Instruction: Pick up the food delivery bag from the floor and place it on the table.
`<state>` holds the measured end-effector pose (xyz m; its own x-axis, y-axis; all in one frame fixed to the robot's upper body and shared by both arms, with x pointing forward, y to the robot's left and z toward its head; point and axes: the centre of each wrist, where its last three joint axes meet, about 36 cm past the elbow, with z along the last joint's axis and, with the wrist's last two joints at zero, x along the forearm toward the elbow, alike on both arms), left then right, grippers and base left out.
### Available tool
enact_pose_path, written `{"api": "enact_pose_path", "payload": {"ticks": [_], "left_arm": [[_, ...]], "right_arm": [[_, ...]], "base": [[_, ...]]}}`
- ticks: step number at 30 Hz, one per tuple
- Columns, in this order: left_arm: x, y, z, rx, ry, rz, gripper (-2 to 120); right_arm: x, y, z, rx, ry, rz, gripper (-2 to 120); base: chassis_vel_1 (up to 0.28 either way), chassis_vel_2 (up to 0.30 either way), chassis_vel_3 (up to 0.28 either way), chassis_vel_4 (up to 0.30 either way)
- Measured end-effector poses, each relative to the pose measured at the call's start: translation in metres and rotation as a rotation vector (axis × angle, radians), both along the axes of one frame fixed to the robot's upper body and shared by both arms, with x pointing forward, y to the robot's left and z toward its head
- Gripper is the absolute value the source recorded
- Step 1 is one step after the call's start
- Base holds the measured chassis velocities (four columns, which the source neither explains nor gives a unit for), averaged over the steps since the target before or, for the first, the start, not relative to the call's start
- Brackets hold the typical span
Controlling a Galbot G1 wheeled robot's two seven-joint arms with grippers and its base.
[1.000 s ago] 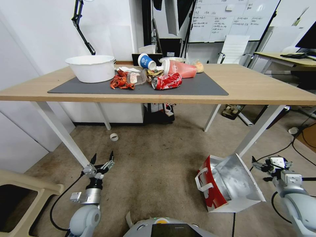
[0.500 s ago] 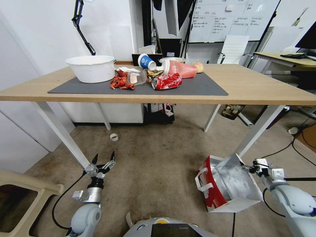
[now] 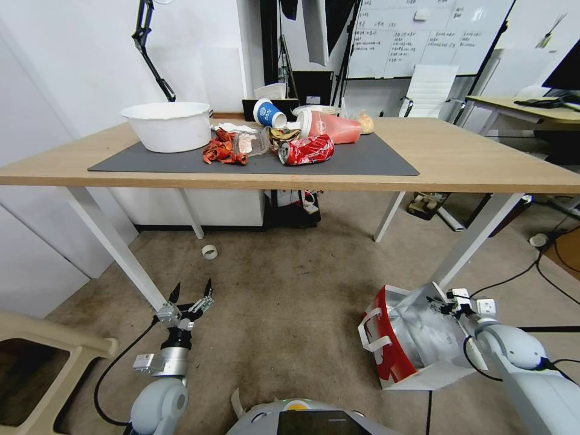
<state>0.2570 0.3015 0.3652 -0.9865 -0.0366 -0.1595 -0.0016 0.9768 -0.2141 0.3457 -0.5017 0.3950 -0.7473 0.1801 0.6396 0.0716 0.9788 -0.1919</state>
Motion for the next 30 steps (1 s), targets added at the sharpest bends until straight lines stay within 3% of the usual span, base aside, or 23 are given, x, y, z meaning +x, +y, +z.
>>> {"api": "enact_pose_path", "payload": {"ticks": [4, 5, 12, 13, 21, 30], "left_arm": [[0.000, 0.000, 0.000, 0.000, 0.000, 0.002, 100], [0.000, 0.000, 0.000, 0.000, -0.002, 0.003, 100], [0.000, 0.001, 0.001, 0.005, -0.004, 0.001, 100], [0.000, 0.002, -0.001, 0.007, -0.002, 0.003, 100], [0.001, 0.004, -0.003, 0.015, -0.007, -0.006, 100], [0.001, 0.007, -0.004, 0.024, -0.022, -0.014, 100]], "right_arm": [[-0.002, 0.000, -0.001, 0.006, 0.003, -0.001, 37], [-0.003, 0.000, -0.001, 0.007, 0.003, -0.001, 28], [-0.005, 0.000, -0.001, 0.009, 0.001, 0.000, 9], [-0.006, 0.001, -0.001, 0.009, 0.003, -0.001, 0], [-0.014, 0.003, 0.004, 0.016, -0.003, 0.014, 0], [-0.023, 0.046, 0.048, 0.168, -0.044, 0.177, 0]], "base": [[0.000, 0.000, 0.000, 0.000], [0.000, 0.000, 0.000, 0.000], [0.000, 0.000, 0.000, 0.000], [0.000, 0.000, 0.000, 0.000], [0.000, 0.000, 0.000, 0.000], [0.000, 0.000, 0.000, 0.000]]}}
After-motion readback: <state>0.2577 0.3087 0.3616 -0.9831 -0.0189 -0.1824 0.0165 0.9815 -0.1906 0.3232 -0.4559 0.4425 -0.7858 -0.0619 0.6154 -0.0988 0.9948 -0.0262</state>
